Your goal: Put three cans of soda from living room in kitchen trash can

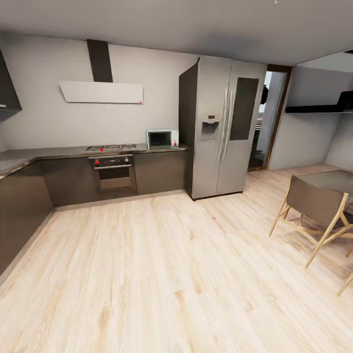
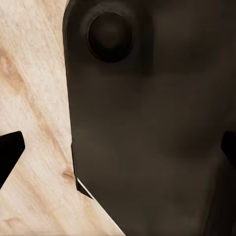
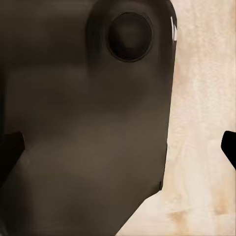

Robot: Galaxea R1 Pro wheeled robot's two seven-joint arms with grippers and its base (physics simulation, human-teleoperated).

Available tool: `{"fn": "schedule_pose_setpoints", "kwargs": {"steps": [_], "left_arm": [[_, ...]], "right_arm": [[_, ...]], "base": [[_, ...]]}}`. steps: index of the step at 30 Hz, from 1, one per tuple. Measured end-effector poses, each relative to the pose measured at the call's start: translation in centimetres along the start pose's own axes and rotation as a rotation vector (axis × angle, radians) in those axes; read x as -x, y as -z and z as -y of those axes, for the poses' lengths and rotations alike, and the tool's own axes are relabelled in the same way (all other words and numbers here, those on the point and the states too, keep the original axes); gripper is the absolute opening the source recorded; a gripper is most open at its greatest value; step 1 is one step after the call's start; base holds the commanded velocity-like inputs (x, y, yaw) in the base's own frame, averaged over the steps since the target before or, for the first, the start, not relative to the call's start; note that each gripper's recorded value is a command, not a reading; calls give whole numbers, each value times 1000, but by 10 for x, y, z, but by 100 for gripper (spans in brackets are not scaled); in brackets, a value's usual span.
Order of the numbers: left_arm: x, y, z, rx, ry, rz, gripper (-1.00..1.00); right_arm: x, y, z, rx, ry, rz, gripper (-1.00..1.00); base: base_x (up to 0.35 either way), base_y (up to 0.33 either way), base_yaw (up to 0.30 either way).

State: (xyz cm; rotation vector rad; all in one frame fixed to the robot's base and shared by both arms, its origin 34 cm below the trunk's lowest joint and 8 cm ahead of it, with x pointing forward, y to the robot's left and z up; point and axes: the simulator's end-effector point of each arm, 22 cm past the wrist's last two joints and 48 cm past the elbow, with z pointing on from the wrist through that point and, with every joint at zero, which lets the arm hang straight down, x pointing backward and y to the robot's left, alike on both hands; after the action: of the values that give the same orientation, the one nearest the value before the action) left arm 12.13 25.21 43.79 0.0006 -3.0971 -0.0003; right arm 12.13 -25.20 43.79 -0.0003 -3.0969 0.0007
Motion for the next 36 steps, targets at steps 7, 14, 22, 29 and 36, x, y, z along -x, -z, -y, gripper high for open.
{"fn": "schedule_pose_setpoints", "kwargs": {"steps": [7, 14, 22, 29, 36], "left_arm": [[-13, 0, -16, 20, 4, -14, 100], [-13, 0, -16, 20, 4, -14, 100], [-13, 0, -16, 20, 4, -14, 100], [-13, 0, -8, 11, 3, -11, 100], [37, 2, -6, -3, 4, 84, 100]], "right_arm": [[44, 1, -7, 4, -3, 67, 100], [47, 2, -7, 4, -3, 71, 100], [47, 2, -7, 4, -3, 71, 100], [56, 2, 1, 5, 6, 86, 100], [95, 7, 9, -6, 8, 155, 100]], "base": [[0, 0, 0], [0, 0, 0], [0, 0, 0], [0, 0, -131], [0, 0, -270]]}}
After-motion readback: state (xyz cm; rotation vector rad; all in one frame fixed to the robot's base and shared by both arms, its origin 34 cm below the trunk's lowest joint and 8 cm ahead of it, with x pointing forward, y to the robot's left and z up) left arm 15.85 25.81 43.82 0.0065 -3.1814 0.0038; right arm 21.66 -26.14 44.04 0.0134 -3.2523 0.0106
